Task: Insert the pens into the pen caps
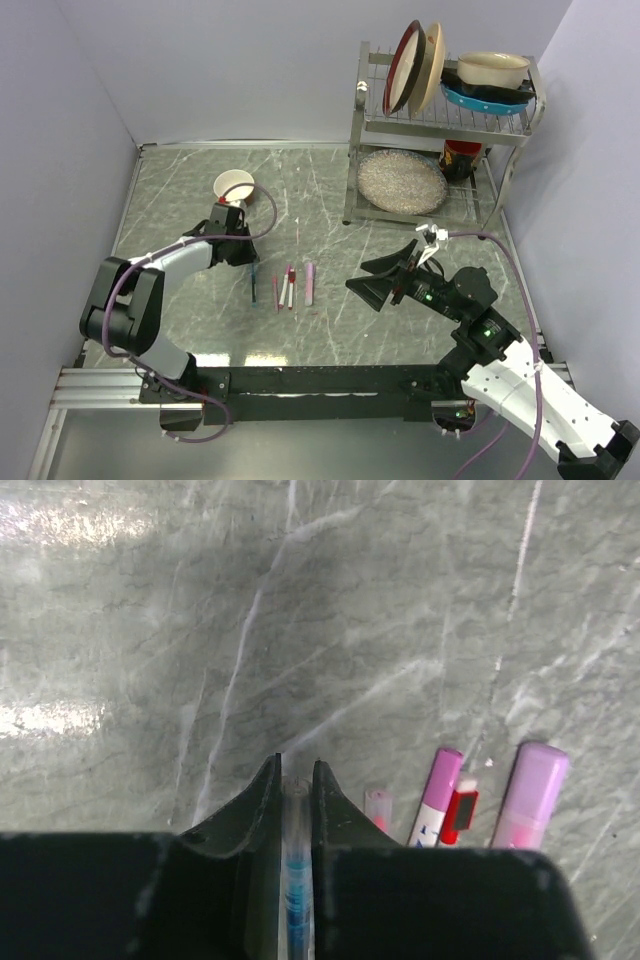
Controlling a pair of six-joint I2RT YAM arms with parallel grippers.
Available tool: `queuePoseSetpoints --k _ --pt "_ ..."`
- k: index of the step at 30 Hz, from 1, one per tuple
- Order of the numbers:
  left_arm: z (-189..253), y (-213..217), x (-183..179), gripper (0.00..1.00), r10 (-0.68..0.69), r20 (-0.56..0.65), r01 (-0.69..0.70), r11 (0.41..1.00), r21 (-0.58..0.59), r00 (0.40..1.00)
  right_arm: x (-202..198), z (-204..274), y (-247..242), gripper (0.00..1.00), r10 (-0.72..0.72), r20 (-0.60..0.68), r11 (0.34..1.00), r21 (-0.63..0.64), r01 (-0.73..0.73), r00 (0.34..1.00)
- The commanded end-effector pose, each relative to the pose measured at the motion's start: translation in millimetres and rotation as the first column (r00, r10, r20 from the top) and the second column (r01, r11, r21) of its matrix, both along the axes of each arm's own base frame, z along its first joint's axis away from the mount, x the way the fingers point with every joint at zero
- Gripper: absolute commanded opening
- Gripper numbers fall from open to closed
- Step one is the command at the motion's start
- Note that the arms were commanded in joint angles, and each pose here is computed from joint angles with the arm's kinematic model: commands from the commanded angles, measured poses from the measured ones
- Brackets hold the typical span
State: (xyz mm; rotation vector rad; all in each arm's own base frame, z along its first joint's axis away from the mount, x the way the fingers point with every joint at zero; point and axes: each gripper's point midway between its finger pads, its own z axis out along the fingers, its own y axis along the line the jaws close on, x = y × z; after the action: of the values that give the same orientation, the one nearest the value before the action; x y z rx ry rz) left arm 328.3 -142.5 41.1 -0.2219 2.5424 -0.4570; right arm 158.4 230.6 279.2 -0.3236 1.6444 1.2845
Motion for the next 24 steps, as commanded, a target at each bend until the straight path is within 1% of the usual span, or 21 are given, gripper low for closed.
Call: queuePoseSetpoints --k 1,2,4,6,7,8,11,13,14,15,16,17,18,20,21,22,23,24 --pt "-8.5 -1.1 6.4 0.18 -0.003 0.015 0.003 1.000 0.010 1.000 5.7 4.5 -3.0 1.00 -0.038 -0.009 0.999 0.004 0.038 0.999" --pt "-10.6 -1.6 5.8 0.22 -0.002 0.009 0.002 1.000 0.007 1.000 6.2 6.8 -3.5 0.99 -0.042 -0.010 0.999 0.005 0.042 0.999" --pt "-14.3 -1.6 5.0 0.22 0.003 -0.004 -0.003 1.000 0.008 1.000 6.2 5.4 -4.5 0.99 -0.047 -0.025 0.999 -0.009 0.047 0.999" --pt "-18.0 3.5 2.2 0.22 0.022 -0.017 -0.022 0.999 0.032 1.000 6.9 11.3 -6.3 0.99 -0.059 -0.018 0.998 -0.005 0.059 0.998" --pt "-17.7 5.4 2.4 0.24 0.035 -0.017 -0.034 0.999 0.038 0.999 6.7 14.3 -7.6 0.99 -0.064 -0.012 0.998 0.001 0.064 0.998" --pt "-18.9 11.4 1.0 0.28 0.054 -0.022 -0.052 0.996 0.066 0.998 6.3 14.4 -8.8 0.99 -0.068 -0.019 0.998 -0.003 0.068 0.997" --pt "-1.0 14.2 3.7 0.34 0.068 0.015 -0.069 0.995 0.067 0.998 5.1 19.5 -11.7 0.99 -0.079 -0.024 0.997 0.000 0.079 0.997" --pt "31.2 11.0 5.2 0.40 0.058 0.083 -0.062 0.997 0.043 0.995 4.1 17.8 -13.4 0.99 -0.085 -0.043 0.996 -0.010 0.085 0.995" --pt "49.0 9.0 8.5 0.62 0.050 0.126 -0.055 0.998 0.032 0.991 4.6 15.3 -14.2 0.99 -0.092 -0.053 0.996 -0.018 0.091 0.994" --pt "77.8 7.6 6.9 0.70 0.041 0.192 -0.043 0.999 0.005 0.981 6.2 12.8 -15.8 1.00 -0.107 -0.064 0.994 -0.027 0.106 0.992" --pt "96.5 3.1 5.7 0.76 0.004 0.242 -0.003 1.000 -0.008 0.970 7.3 5.0 -18.2 1.00 -0.123 -0.086 0.991 -0.055 0.118 0.989" --pt "117.2 -3.5 3.1 0.90 -0.031 0.291 0.044 0.998 -0.038 0.956 7.5 3.8 -19.5 1.00 -0.129 -0.091 0.990 -0.065 0.124 0.987" --pt "149.7 -14.7 -8.2 0.99 -0.101 0.374 0.142 0.986 -0.082 0.922 6.7 3.7 -21.0 1.00 -0.134 -0.090 0.989 -0.067 0.128 0.987" --pt "181.1 -24.8 -22.4 0.99 -0.154 0.462 0.234 0.965 -0.120 0.873 7.3 2.6 -25.2 1.00 -0.156 -0.095 0.986 -0.071 0.149 0.983" --pt "207.5 -31.3 -40.0 0.99 -0.193 0.534 0.313 0.939 -0.144 0.823 6.1 6.2 -27.7 1.00 -0.163 -0.089 0.986 -0.063 0.157 0.983" --pt "221.3 -33.2 -46.3 0.99 -0.196 0.579 0.341 0.928 -0.152 0.791 9.2 8.8 -32.9 1.00 -0.200 -0.100 0.979 -0.062 0.195 0.975" --pt "223.9 -33.2 -53.6 0.99 -0.197 0.596 0.355 0.921 -0.159 0.778 11.1 10.2 -36.5 1.00 -0.224 -0.107 0.974 -0.060 0.219 0.969" --pt "242.2 -32.3 -66.5 0.99 -0.187 0.650 0.380 0.910 -0.168 0.737 12.9 12.8 -39.7 1.00 -0.247 -0.122 0.969 -0.050 0.243 0.961"
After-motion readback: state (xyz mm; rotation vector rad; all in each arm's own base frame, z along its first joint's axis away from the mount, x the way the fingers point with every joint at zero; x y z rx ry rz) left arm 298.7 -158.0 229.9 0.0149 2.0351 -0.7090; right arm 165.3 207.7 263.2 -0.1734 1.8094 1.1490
